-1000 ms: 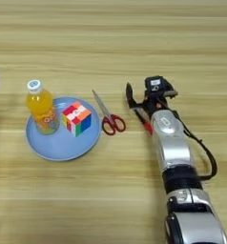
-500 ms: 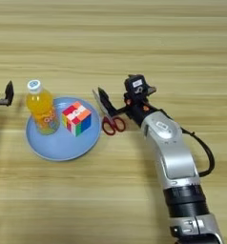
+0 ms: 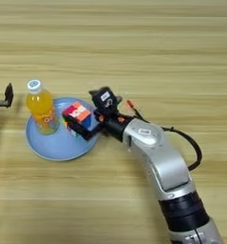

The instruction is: Move the objects on the table

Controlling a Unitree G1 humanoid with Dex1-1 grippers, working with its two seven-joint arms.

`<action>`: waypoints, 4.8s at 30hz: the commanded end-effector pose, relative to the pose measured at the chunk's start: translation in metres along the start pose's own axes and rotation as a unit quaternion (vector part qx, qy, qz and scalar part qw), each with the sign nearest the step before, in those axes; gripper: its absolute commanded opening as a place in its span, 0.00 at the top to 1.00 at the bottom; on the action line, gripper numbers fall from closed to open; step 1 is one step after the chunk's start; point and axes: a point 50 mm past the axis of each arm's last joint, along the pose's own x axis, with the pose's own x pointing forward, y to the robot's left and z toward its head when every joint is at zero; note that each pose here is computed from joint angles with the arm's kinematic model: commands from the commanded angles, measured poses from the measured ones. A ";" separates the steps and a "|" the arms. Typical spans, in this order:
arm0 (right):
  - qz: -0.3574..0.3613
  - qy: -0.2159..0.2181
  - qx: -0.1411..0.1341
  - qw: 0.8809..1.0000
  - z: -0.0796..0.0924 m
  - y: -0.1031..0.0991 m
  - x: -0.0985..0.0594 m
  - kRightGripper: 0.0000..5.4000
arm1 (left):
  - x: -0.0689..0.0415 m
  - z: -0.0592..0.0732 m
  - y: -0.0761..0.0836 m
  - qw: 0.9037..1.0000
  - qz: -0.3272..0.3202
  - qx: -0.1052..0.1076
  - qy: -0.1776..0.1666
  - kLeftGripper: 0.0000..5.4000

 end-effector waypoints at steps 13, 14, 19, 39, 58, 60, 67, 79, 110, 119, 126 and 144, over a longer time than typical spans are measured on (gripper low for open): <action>0.037 -0.001 -0.039 0.999 0.005 0.001 0.045 0.00 | 0.002 0.001 0.001 1.000 0.000 0.007 0.003 0.00; 0.043 -0.001 -0.038 0.998 0.006 0.002 0.047 0.00 | 0.001 0.001 0.001 1.000 0.000 0.007 0.003 0.00; 0.062 -0.004 -0.041 0.997 0.008 0.009 0.055 0.00 | 0.001 0.001 0.000 1.000 0.000 0.007 0.003 0.00; 0.081 0.002 -0.046 0.996 0.005 0.014 0.079 0.00 | 0.001 0.002 -0.001 1.000 0.000 0.006 0.002 0.00; 0.104 -0.006 -0.044 0.994 0.000 0.023 0.103 0.03 | -0.001 0.002 -0.002 1.000 0.000 0.003 0.001 0.00; 0.106 -0.006 -0.043 0.993 -0.001 0.024 0.104 0.07 | -0.001 0.002 -0.002 1.000 0.000 0.003 0.002 0.00; 0.107 -0.006 -0.041 0.993 -0.002 0.024 0.104 0.22 | 0.000 0.002 -0.002 1.000 0.001 0.003 0.002 0.00; 0.094 -0.017 -0.038 0.995 0.003 0.022 0.104 0.34 | 0.000 0.002 -0.002 1.000 0.000 0.003 0.002 0.00; -0.326 -0.078 -0.066 0.940 0.039 -0.115 -0.019 0.35 | 0.001 0.002 -0.005 1.000 0.001 0.002 0.001 0.00; -0.381 -0.033 -0.032 0.923 0.004 -0.126 -0.050 0.35 | 0.001 0.002 -0.004 1.000 0.002 0.003 0.002 0.00; -0.396 -0.016 -0.011 0.918 -0.011 -0.135 -0.054 0.35 | 0.001 0.002 -0.003 1.000 0.002 0.003 0.002 0.00; -0.386 0.002 0.004 0.922 -0.029 -0.139 -0.050 0.23 | 0.001 0.002 -0.004 1.000 0.003 0.001 0.001 0.00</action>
